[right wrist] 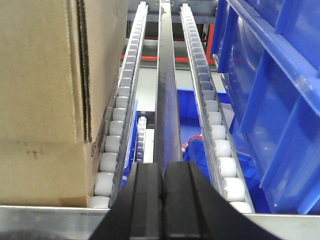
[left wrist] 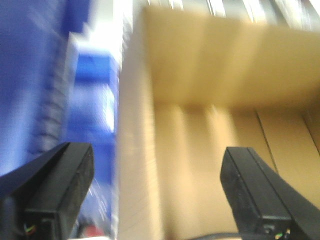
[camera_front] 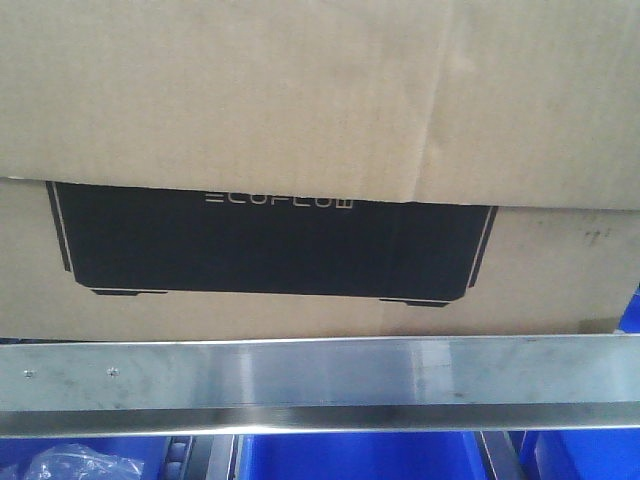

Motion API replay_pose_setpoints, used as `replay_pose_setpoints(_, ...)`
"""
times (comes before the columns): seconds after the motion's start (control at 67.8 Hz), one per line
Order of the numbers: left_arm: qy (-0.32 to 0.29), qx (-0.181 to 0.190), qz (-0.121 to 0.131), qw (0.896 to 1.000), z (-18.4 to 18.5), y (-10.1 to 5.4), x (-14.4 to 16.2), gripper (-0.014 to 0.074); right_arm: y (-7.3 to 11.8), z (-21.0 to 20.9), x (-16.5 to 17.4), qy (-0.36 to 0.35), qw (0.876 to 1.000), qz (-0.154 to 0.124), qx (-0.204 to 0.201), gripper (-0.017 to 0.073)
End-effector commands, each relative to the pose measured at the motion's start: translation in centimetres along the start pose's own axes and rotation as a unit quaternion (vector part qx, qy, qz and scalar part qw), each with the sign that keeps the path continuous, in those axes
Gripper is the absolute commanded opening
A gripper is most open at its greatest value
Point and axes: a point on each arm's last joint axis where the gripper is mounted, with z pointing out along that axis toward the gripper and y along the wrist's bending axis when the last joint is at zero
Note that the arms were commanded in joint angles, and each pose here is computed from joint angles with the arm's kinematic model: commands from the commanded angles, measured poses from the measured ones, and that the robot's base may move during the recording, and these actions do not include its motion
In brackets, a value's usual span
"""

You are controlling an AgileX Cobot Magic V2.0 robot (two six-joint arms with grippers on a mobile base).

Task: Grab box from left shelf to table start
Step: 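Clamp the box walls with both grippers and lift it off the shelf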

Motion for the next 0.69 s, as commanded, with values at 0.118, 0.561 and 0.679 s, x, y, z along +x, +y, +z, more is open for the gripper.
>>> replay_pose_setpoints(0.118,-0.008,0.045,-0.005,0.999,2.6,-0.4,-1.6,0.0422,0.0,-0.1,-0.8,-0.049,0.999,-0.004,0.001,0.0057)
replay_pose_setpoints(0.561,0.042,0.024,0.003,0.999,6.6,0.7,-1.9,0.0422,0.0,-0.1,-0.8,-0.049,0.999,-0.004,0.001,0.0057)
replay_pose_setpoints(0.679,0.065,0.025,0.011,0.998,6.9,0.7,-2.4,0.0422,0.0,-0.1,-0.8,-0.049,0.999,-0.004,0.001,0.0057)
